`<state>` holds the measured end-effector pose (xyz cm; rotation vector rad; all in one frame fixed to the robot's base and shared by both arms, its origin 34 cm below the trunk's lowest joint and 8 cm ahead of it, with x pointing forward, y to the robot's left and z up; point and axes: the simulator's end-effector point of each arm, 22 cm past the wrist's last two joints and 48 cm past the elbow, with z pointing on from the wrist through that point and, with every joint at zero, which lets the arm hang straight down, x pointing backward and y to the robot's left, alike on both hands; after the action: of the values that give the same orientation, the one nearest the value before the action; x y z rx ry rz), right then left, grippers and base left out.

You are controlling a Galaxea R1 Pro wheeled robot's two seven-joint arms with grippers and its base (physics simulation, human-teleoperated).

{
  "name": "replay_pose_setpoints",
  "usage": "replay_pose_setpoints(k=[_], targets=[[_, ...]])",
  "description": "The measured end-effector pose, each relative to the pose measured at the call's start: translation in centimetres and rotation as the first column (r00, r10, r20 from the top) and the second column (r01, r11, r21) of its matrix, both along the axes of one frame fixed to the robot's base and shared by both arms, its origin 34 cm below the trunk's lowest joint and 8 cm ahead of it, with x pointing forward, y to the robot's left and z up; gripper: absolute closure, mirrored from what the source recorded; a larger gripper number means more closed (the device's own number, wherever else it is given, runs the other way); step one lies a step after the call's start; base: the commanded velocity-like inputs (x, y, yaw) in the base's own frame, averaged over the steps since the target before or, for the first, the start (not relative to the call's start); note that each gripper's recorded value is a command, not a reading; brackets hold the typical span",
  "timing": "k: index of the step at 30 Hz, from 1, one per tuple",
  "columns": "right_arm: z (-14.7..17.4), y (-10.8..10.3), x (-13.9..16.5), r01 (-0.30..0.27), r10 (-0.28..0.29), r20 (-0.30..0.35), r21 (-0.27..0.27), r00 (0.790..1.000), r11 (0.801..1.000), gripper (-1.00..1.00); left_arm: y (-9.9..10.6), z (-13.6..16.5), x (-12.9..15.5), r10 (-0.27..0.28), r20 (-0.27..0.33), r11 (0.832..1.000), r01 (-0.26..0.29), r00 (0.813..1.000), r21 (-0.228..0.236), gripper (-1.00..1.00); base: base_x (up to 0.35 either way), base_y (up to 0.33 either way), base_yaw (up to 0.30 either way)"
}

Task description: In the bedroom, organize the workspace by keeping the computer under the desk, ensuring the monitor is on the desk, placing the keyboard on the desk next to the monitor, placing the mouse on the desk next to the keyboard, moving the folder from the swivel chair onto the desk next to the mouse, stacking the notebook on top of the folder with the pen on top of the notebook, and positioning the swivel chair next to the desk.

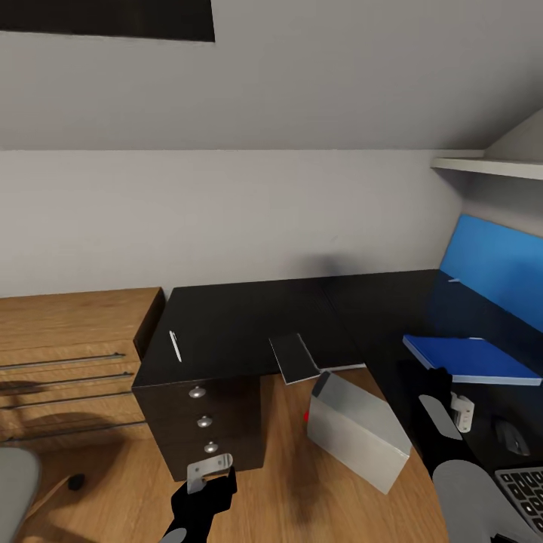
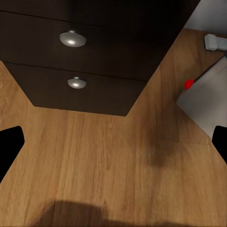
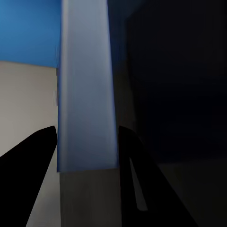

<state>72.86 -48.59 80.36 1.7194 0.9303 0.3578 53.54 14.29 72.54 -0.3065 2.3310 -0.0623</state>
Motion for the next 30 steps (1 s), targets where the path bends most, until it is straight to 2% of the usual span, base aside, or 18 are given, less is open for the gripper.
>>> replay_pose_setpoints(k=[18,19,30], targets=[[-0.38,0.10,-0.13,0.001,0.000,-0.018,0.011,1.000,1.000,1.00,-0.05,0.01,0.00,-0.002,0.000,1.000,0.002,1.000,-0.001,-1.00,-0.028,0.028,0.000],[-0.44,0.11,-0.15,0.001,-0.001,-0.020,0.013,1.000,1.000,-1.00,-0.06,0.01,0.00,-0.002,0.000,1.000,0.002,1.000,-0.001,-1.00,0.000,0.000,0.000],[-0.67,0.44,0.05,-0.033,0.033,-0.056,-0.004,0.998,0.999,-1.00,-0.09,0.00,-0.01,-0.002,0.000,1.000,0.002,1.000,-0.002,-1.00,0.000,0.000,0.000]])
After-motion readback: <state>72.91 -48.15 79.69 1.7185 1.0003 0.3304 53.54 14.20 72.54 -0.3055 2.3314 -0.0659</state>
